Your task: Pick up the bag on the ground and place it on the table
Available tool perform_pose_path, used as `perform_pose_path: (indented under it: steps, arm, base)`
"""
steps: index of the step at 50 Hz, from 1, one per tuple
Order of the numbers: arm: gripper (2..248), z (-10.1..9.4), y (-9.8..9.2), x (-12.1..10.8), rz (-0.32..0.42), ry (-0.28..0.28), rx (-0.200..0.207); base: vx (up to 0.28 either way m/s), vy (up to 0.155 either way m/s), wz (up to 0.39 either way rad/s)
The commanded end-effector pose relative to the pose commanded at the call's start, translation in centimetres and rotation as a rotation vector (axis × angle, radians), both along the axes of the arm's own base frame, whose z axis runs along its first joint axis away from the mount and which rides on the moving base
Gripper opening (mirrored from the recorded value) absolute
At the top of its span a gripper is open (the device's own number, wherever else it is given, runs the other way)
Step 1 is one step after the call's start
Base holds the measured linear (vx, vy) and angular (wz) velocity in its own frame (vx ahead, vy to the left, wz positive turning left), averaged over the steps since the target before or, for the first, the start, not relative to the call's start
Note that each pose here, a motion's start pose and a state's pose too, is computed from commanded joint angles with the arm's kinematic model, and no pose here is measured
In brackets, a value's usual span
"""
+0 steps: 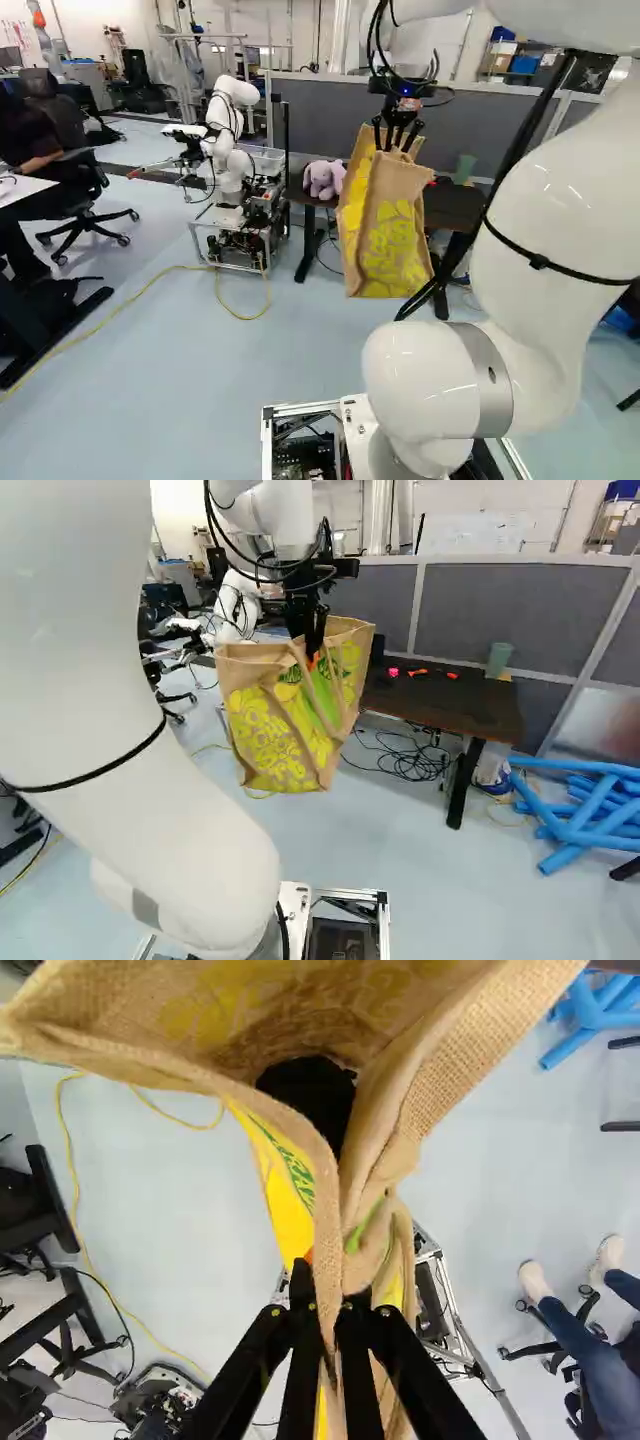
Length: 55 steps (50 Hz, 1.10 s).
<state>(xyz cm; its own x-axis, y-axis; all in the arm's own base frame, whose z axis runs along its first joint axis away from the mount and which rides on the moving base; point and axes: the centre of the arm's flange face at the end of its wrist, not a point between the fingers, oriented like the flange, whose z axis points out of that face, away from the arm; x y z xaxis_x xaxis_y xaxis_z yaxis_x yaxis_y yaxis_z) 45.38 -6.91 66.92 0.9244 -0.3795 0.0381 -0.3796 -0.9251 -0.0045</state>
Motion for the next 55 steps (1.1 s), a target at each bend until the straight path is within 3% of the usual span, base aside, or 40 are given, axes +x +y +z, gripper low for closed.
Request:
perform_pose_path:
  steps: [9,55]
  arm:
    - [24,0.0,0.0,0.0,0.0,0.0,0.0]
    - [24,0.0,0.0,0.0,0.0,0.0,0.0]
  base:
    - [0.008,-0.046,-0.254]
    - [0.0,-0.014,-0.068]
